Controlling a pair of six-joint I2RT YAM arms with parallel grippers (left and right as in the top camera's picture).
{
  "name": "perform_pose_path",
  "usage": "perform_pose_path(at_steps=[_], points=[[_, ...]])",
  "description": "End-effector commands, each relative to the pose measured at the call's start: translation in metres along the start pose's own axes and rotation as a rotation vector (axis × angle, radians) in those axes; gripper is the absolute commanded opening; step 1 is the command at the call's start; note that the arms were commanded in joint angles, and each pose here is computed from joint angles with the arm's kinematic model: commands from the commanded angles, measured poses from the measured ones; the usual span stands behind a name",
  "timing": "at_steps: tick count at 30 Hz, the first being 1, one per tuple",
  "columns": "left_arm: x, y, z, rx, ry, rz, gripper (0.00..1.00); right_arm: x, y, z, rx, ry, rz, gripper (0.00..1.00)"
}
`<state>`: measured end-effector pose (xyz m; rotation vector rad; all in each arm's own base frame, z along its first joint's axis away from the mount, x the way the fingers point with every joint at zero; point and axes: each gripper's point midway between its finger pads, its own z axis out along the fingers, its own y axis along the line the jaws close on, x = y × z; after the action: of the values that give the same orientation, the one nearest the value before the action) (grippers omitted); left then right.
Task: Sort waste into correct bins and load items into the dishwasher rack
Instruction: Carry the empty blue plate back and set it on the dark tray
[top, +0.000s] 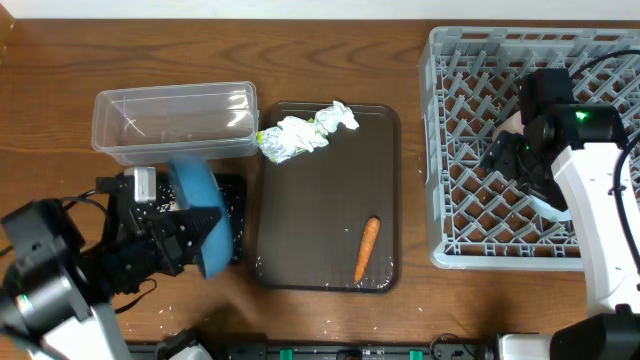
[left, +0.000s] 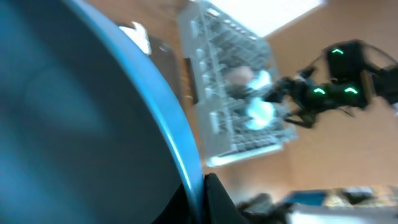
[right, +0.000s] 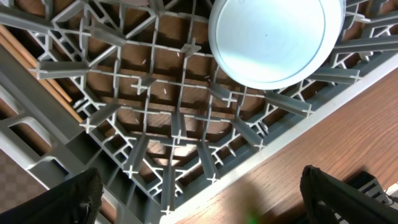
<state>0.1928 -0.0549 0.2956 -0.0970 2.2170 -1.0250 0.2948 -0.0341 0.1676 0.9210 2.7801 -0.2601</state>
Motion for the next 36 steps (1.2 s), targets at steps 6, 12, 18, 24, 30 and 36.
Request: perform_pose_path(at_steps=[6,12,18,24,30,36], points=[[0.007,0.002,0.001,-0.205,-0.007,-0.093,0.06,-0.004,-0.002,-0.003,0.001,-0.016,0.003,0.99],[0.014,-0.028,0.027,-0.114,0.097,0.03,0.06,-0.004,-0.002,-0.003,0.001,-0.016,0.003,0.99],[0.034,-0.036,0.06,-0.169,0.227,0.091,0.06,-0.004,-0.002,-0.003,0.001,-0.016,0.003,0.99],[0.064,-0.03,0.106,-0.335,0.354,0.171,0.06,-0.004,-0.002,-0.003,0.001,-0.016,0.003,0.99],[0.095,-0.041,0.171,-0.355,0.453,0.302,0.06,-0.004,-0.002,-0.003,0.001,-0.016,0.003,0.99],[0.124,-0.021,0.223,-0.417,0.556,0.313,0.06,-0.004,-0.002,-0.003,0.001,-0.016,0.003,0.99]])
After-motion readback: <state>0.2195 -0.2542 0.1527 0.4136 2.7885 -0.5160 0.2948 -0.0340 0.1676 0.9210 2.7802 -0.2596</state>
